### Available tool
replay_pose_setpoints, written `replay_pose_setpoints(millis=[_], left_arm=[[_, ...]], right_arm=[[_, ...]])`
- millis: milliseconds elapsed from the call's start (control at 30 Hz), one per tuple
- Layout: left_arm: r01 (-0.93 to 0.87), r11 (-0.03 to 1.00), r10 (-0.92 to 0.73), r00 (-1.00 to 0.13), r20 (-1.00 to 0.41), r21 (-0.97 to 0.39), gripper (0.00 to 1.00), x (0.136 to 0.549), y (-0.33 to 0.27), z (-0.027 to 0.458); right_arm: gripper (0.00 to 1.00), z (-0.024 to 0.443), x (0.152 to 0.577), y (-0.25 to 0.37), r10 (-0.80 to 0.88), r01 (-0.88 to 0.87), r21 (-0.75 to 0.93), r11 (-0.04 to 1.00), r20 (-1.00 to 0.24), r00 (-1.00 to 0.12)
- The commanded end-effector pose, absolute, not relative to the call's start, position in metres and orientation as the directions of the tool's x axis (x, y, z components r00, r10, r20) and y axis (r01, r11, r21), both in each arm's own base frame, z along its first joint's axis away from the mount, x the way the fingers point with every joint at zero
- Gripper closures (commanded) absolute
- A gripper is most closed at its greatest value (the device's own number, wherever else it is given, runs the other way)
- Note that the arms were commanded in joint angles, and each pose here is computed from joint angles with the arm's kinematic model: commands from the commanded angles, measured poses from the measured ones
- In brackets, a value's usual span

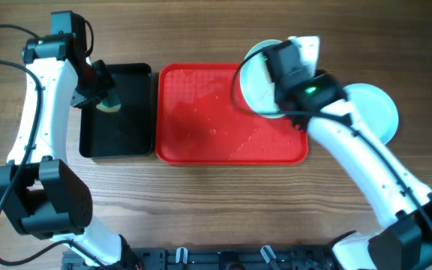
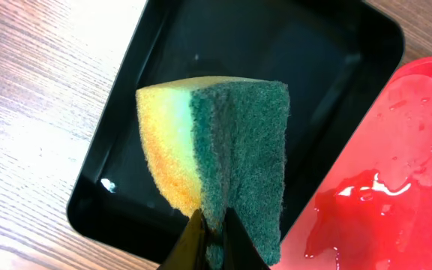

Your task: Clean dirty plates on tray and stack at the side

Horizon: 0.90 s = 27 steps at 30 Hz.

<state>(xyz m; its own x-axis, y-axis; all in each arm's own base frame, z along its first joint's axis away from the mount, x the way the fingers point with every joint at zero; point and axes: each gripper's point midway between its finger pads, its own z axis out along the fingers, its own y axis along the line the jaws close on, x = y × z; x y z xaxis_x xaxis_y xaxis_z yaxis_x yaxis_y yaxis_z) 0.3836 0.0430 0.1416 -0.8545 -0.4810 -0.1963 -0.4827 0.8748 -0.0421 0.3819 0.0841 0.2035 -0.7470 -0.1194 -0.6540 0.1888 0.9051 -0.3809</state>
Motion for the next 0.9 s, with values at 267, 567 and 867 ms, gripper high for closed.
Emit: replay_pose_setpoints(millis=[267,567,867], left_arm=[[-0.494,0.868,-0.495,-0.850,-0.182,-0.053,0.96,0.385,0.042,0.137],[-0.492,0.868,-0.495,-0.851,-0.178,-0.061,0.96,0.385,0.040,0.137],[-0.479,0.875,-0.482,-0.856,-0.185,-0.064,0.96,0.396,0.040,0.125]], right_arm=[[0.96,0.295,0.349,0.117,-0.461,0.403,-0.675,0.618,-0.727,-0.509],[0.96,0.312,0.343,0.127,-0.544,0.411,-0.736,0.538,-0.676,-0.497],[0.96,0.314,0.345,0.129,-0.524,0.430,-0.708,0.560,-0.705,-0.478]])
